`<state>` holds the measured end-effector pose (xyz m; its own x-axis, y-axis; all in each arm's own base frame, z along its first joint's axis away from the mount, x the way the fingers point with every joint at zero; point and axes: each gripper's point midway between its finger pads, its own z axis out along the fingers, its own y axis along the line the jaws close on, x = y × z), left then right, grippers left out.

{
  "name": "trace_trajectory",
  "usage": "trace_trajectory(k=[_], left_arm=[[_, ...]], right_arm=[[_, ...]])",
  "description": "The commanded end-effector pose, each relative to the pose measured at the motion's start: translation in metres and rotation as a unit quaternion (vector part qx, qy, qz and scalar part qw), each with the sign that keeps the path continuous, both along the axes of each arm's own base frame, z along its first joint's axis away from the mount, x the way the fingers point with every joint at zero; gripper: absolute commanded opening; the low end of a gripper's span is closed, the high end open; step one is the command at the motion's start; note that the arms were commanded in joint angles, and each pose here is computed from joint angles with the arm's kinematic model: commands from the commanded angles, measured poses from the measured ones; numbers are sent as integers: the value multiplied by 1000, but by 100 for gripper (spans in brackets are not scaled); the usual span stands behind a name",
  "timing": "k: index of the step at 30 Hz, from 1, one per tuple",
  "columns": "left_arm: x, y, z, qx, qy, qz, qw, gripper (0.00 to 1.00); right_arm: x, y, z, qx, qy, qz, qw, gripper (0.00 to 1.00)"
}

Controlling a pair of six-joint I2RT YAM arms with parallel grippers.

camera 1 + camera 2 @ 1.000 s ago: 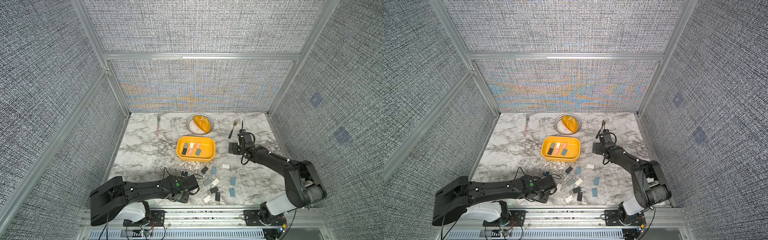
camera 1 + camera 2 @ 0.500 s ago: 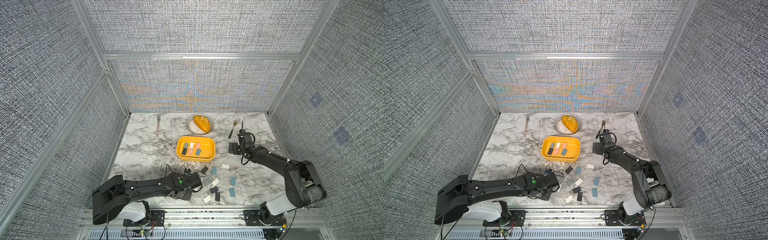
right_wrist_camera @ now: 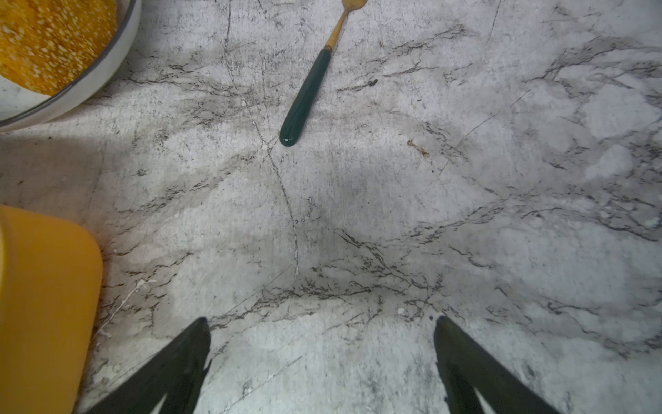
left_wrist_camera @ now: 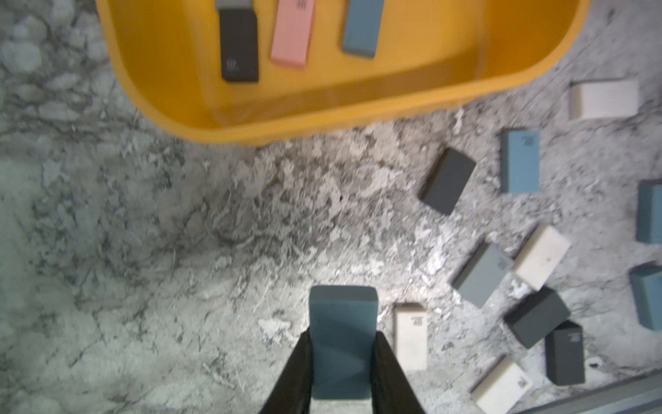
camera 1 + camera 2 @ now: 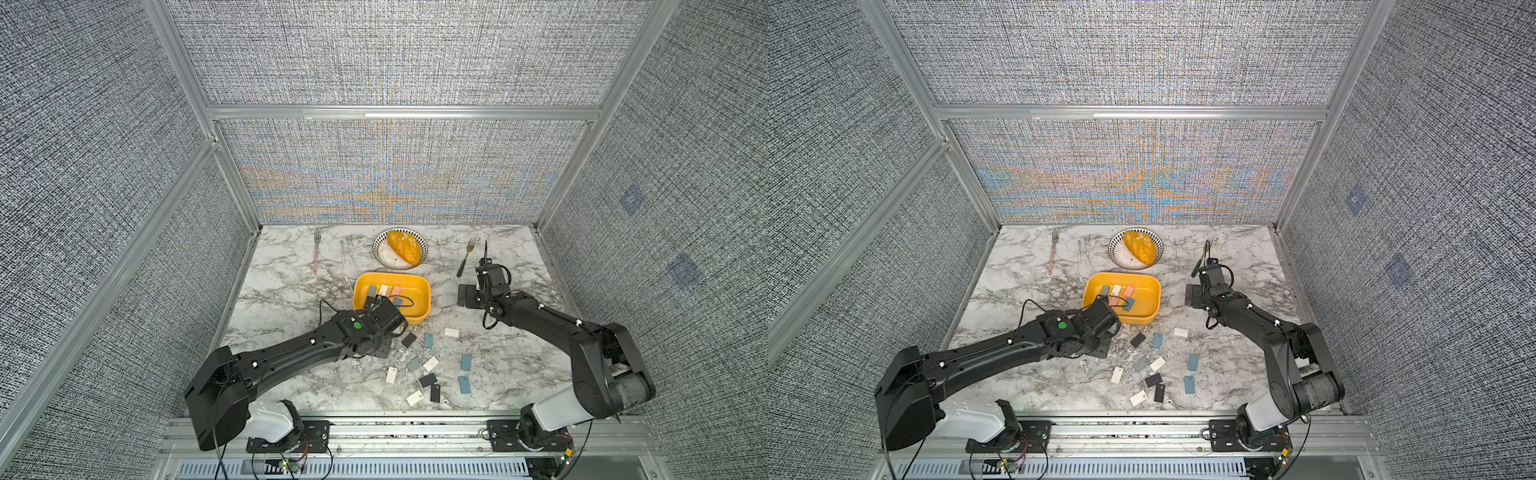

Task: Put the eraser in the storage box
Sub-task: Pick up the eraser from the center of the board, then place the eraser in the storage box.

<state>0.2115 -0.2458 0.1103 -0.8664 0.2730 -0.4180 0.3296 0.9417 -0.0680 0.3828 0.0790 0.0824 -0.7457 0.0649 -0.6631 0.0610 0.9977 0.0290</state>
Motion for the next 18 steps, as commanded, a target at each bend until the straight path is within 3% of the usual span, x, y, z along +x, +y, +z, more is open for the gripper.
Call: trace_trajectory(k=[1, 10, 18], left_arm=[[26, -26, 10, -31, -21, -41, 998, 28], [93, -69, 15, -46, -30, -75, 996, 28], [121, -93, -6, -45, -9, -84, 995, 28]], right_arm=[[1, -2, 7, -6, -9, -5, 1000, 98], [-2, -4, 7, -6, -9, -7, 1000, 98], [-4, -7, 6, -9, -8, -10, 1000, 98]])
